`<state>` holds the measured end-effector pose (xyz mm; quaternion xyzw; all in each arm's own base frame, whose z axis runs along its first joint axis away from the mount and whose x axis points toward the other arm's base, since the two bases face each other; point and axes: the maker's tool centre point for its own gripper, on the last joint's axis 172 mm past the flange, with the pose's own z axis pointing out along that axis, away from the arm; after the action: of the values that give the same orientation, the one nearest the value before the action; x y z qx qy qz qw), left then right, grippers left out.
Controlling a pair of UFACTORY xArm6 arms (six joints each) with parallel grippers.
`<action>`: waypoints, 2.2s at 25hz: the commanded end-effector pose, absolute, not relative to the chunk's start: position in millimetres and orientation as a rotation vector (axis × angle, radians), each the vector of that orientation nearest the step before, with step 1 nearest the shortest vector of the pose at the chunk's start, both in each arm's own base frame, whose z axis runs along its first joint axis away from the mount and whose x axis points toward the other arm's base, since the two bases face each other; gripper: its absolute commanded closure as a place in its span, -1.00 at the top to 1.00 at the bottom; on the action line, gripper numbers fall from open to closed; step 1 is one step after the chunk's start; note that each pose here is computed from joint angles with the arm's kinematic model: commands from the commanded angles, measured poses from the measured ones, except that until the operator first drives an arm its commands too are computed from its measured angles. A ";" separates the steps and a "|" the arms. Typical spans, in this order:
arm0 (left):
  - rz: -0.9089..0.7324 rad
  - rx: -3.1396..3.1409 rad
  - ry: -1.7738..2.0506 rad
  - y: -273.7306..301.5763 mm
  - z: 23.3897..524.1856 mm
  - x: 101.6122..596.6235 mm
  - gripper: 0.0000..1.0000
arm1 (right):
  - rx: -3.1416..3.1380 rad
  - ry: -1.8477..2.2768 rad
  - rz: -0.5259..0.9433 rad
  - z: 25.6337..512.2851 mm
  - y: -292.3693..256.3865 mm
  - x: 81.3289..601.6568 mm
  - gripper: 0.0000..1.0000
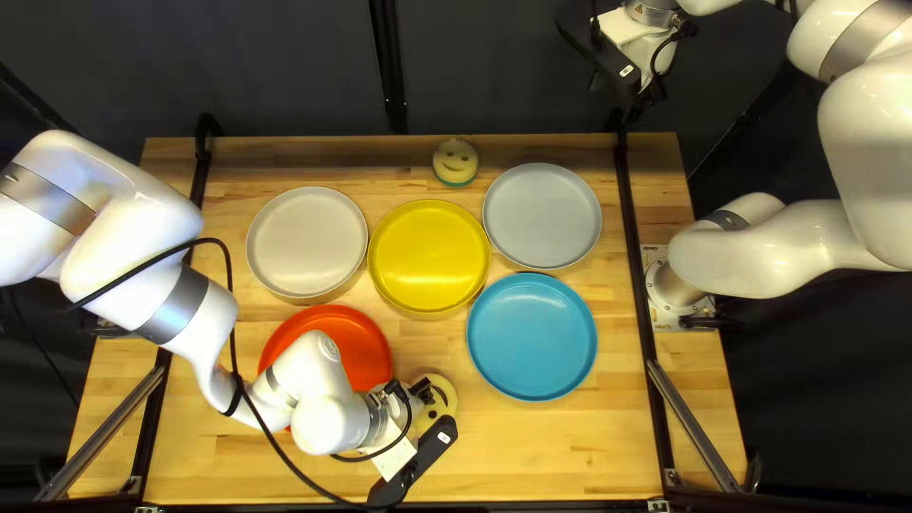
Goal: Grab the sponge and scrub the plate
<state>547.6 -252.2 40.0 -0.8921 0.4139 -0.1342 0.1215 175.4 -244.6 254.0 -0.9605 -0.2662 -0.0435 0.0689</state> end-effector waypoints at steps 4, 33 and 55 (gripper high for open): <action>-0.390 -2.610 1.200 -249.3 44.7 542.5 -1.00 | -2.892 -0.802 -0.131 254.0 -244.6 175.4 1.00; -0.306 -2.627 1.112 -206.3 121.2 511.3 1.00 | -2.892 -0.802 -0.131 254.0 -244.6 175.4 1.00; -0.415 -2.594 1.193 -255.0 61.2 543.1 1.00 | -2.892 -0.802 -0.131 254.0 -244.6 175.4 1.00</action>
<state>542.8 -256.0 65.3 -0.8920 0.4094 -0.1414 0.1295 175.4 -244.6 254.0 -0.9605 -0.2662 -0.0435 0.0689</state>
